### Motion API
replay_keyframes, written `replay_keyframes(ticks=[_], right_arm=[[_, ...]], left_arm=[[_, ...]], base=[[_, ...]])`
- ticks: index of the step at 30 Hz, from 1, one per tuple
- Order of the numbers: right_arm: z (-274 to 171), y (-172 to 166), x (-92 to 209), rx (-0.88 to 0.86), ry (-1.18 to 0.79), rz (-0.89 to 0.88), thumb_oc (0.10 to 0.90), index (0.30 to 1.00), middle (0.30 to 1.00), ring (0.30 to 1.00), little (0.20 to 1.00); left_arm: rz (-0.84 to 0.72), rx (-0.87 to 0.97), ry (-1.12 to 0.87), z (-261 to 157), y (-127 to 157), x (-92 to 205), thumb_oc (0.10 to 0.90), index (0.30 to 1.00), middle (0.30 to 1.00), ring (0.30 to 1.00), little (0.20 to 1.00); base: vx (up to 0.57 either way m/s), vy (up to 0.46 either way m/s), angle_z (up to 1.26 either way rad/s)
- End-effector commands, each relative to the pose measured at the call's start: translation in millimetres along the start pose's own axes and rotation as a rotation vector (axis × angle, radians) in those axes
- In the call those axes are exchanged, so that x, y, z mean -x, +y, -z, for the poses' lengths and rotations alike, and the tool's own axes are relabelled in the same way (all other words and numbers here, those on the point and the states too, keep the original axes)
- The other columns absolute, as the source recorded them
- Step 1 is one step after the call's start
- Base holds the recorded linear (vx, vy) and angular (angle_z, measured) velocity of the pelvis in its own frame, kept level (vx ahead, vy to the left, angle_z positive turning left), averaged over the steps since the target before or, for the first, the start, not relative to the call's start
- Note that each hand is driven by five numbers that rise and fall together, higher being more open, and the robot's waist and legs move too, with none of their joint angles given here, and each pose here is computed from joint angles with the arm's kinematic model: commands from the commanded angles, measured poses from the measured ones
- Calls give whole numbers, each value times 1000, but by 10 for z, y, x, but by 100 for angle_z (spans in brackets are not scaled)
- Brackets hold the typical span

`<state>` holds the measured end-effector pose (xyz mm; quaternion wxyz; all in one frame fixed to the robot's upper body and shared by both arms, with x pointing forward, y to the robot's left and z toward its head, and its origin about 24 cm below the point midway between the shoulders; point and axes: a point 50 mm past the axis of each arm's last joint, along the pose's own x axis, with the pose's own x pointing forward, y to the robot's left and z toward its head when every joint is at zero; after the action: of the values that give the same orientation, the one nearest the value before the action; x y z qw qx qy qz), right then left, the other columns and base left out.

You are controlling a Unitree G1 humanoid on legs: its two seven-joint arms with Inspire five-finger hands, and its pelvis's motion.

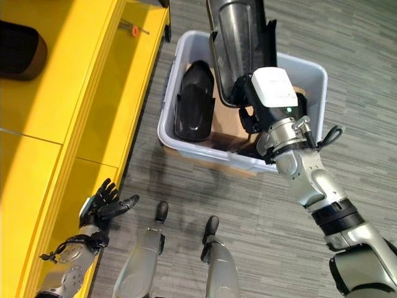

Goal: Move parts from the plastic box to the shelf.

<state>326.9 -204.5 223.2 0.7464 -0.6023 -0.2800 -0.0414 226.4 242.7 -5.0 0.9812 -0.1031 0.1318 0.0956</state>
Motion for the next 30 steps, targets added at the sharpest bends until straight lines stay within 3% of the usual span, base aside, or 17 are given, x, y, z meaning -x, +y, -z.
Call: replay_keyframes(ticks=[1, 9, 20, 23, 30], right_arm=[[-157, -354, -102, 32, -119, 149, 400, 300, 300, 300, 300], [-285, -90, -31, -80, -144, 51, 400, 300, 300, 300, 300], [-549, -227, -96, -131, -274, 98, 400, 300, 300, 300, 300], [-502, -330, -18, -135, -274, 138, 400, 300, 300, 300, 300], [-412, -231, 151, -159, -228, 123, 400, 300, 300, 300, 300]], left_arm=[[29, -83, -9, 12, 107, 143, 900, 1000, 1000, 1000, 1000], [6, -26, 54, 209, 94, 240, 900, 1000, 1000, 1000, 1000], [-40, 99, 58, 310, -29, 245, 900, 1000, 1000, 1000, 1000], [-16, 98, 82, 375, -95, 260, 900, 1000, 1000, 1000, 1000], [-16, 156, 81, 400, -160, 270, 900, 1000, 1000, 1000, 1000]], base=[[104, -44, -1], [44, -74, 3], [-32, -126, 7], [-174, -68, 53], [-114, -53, 111]])
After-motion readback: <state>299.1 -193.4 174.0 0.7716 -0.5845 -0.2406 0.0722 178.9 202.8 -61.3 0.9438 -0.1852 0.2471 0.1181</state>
